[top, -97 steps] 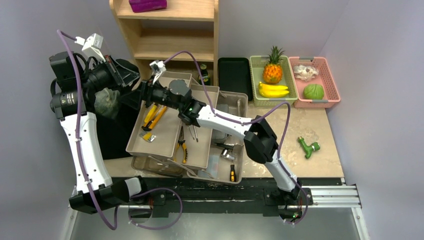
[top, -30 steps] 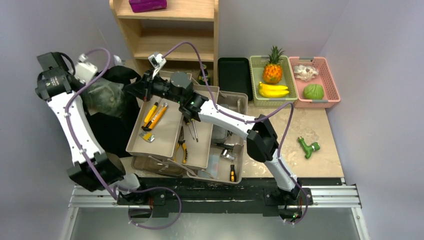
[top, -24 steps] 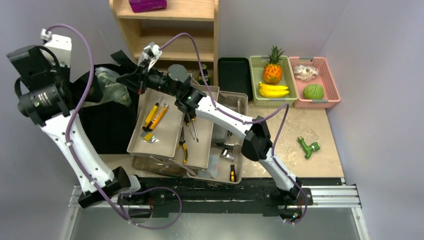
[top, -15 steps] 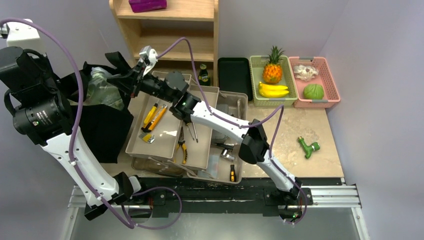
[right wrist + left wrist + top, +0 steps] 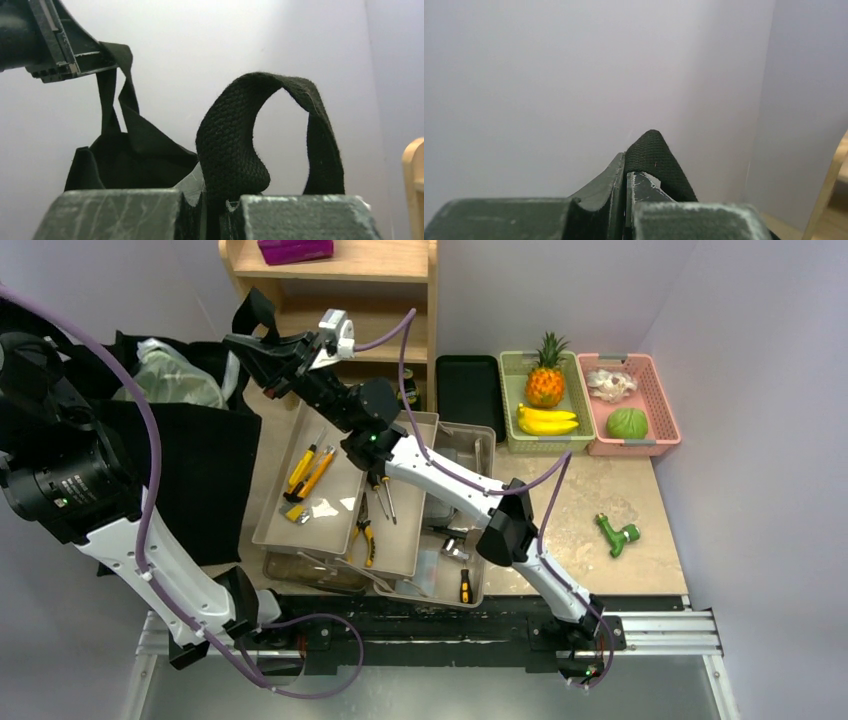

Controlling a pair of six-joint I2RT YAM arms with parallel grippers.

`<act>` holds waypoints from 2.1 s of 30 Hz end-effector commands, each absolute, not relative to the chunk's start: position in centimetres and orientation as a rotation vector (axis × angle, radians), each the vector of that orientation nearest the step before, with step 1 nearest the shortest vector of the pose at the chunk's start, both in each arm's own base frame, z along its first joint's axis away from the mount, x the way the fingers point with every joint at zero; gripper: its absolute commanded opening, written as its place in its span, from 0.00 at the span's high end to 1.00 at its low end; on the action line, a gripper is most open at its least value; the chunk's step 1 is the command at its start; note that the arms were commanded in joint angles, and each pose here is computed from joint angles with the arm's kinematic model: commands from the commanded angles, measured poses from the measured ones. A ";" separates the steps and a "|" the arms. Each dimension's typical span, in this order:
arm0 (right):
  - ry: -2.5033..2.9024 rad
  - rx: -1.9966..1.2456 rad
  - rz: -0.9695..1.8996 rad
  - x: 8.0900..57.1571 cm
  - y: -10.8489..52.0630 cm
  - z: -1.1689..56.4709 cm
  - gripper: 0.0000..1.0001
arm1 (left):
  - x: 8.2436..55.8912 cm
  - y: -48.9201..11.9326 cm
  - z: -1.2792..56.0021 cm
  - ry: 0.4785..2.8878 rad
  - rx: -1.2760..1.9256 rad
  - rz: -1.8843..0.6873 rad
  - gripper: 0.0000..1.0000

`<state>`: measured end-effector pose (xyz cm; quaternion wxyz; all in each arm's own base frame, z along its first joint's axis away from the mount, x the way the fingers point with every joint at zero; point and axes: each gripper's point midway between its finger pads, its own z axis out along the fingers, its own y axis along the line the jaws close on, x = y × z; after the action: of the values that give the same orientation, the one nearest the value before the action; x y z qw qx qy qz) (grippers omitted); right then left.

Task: Untie the knot of the grocery bags and take out the mixed food
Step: Pick up the takeout bag at the center of the board, then place the takeout bag at the center of the board.

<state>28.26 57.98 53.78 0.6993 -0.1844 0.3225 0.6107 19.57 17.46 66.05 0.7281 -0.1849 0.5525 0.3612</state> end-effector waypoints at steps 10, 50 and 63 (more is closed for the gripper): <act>0.286 -0.172 1.218 23.4 41.1 72.0 1.00 | 7.0 3.6 83.1 0.393 -0.131 0.423 1.00; 0.786 0.033 -0.030 22.5 3.3 74.9 1.00 | 24.2 -30.2 69.6 0.871 0.667 -1.054 1.00; 0.894 0.035 -0.392 20.7 -1.9 70.9 1.00 | 24.1 -42.2 60.2 1.051 0.802 -1.201 1.00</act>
<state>27.09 1.98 65.85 0.8298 -0.0436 0.5293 -0.1714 24.89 -42.40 57.30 0.5812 0.3624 0.5111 -0.5193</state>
